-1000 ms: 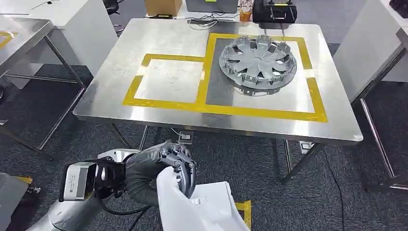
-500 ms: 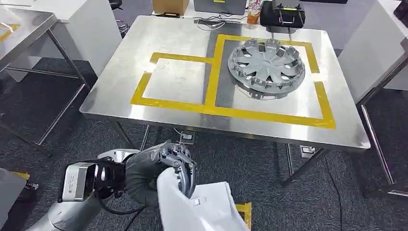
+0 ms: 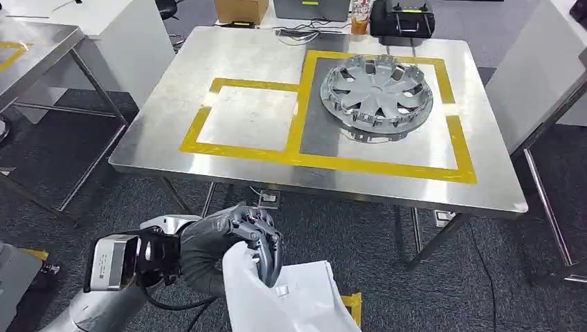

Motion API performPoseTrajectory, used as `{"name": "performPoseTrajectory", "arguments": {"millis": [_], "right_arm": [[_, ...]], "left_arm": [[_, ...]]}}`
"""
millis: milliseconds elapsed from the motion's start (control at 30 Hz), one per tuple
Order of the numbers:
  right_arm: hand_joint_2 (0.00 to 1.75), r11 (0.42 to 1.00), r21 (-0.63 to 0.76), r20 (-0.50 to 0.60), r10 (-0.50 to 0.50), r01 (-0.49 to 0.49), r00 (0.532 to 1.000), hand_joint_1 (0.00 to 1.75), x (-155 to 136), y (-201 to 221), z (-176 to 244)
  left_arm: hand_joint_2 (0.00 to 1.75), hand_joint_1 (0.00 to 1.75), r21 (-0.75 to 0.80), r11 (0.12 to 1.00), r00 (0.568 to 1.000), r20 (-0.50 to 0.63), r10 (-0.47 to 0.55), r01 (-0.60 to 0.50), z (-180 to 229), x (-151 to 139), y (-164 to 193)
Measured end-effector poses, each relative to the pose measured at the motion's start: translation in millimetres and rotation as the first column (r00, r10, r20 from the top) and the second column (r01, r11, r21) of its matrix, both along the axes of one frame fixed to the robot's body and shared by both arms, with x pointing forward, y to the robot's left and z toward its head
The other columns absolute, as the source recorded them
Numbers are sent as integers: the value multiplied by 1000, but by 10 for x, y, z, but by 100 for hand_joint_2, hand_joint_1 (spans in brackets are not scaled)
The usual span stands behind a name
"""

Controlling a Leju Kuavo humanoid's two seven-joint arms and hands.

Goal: Take the parts from the cabinet and place them on the table.

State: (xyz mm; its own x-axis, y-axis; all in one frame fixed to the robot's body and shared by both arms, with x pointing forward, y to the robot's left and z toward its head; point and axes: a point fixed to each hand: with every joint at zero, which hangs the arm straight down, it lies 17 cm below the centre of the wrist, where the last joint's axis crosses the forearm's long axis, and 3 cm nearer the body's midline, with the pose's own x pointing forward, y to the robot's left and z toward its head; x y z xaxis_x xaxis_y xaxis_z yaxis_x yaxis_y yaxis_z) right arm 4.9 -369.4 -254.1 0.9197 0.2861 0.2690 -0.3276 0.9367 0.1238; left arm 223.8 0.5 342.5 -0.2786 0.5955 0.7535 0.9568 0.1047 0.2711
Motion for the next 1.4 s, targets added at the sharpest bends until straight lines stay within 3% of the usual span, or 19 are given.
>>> {"name": "performPoseTrajectory", "arguments": {"millis": [1400], "right_arm": [[0, 1000, 3, 19, 8, -8, 1000, 0, 56, 50, -5]], "left_arm": [[175, 175, -18, 1000, 1000, 21, -9, 9, 84, -57, 30]]}}
